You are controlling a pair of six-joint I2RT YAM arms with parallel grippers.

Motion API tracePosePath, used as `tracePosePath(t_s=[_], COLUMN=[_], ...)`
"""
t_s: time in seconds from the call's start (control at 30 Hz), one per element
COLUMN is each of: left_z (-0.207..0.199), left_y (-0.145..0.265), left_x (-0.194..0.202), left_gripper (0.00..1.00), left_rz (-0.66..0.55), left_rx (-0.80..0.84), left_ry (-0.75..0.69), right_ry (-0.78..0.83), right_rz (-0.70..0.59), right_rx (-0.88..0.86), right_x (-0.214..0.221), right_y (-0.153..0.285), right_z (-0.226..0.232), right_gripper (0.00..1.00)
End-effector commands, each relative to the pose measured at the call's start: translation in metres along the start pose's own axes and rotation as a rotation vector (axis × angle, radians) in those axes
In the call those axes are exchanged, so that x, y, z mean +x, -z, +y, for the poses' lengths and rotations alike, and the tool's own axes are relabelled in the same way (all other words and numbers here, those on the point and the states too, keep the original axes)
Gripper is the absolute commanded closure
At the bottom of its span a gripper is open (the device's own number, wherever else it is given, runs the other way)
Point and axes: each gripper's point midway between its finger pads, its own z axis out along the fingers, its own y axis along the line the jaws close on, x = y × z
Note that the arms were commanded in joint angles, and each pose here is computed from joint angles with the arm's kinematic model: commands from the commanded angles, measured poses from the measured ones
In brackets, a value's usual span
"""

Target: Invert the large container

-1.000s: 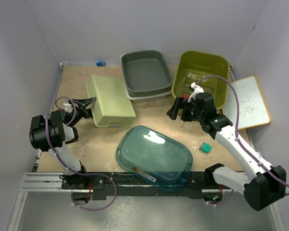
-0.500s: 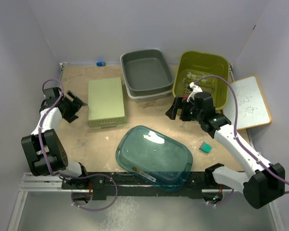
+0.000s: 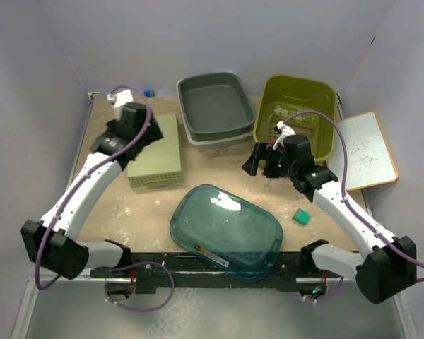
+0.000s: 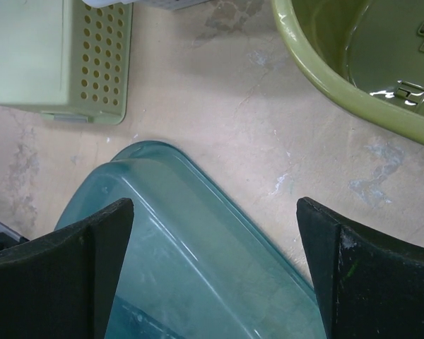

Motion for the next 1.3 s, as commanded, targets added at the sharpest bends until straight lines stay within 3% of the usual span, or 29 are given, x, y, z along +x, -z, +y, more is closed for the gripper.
tracePosePath(t_s=[0.0, 0.23, 0.37, 0.53, 0.73, 0.97, 1.27], left_z=[-0.041, -0.118, -0.115, -0.089, -0.028, 0.032, 0.050], left_y=[0.003, -0.018, -0.041, -0.072, -0.100, -0.142, -0.176], left_x=[0.028, 0.102, 0.124, 0.141, 0.111, 0.069, 0.056], left_gripper=[0.17, 0.17, 0.20, 0.31, 0.41, 0.44, 0.44], left_rz=[-0.063, 0.002, 0.016, 0.072, 0.107, 0.141, 0.179], left_rx=[-0.116, -0.059, -0.119, -0.207, -0.290, -0.406, -0.396], left_ry=[-0.169, -0.350, -0.414, -0.489, -0.389, -0.325, -0.273], right_ry=[-0.006, -0.001, 0.004, 0.016, 0.025, 0.025, 0.033], right_rz=[-0.039, -0.050, -0.058, -0.056, -0.055, -0.037, -0.059], right_rx=[-0.032, -0.006, 0.004, 0.006, 0.006, -0.016, -0.011], right_x=[-0.015, -0.015, -0.013, -0.015, -0.016, -0.016, -0.027], right_y=[0.005, 0.012, 0.013, 0.013, 0.012, 0.008, 0.015], right_z=[0.011, 0.006, 0.003, 0.003, 0.003, 0.008, 0.011], right_gripper=[0.00, 0.00, 0.00, 0.00, 0.00, 0.00, 0.00])
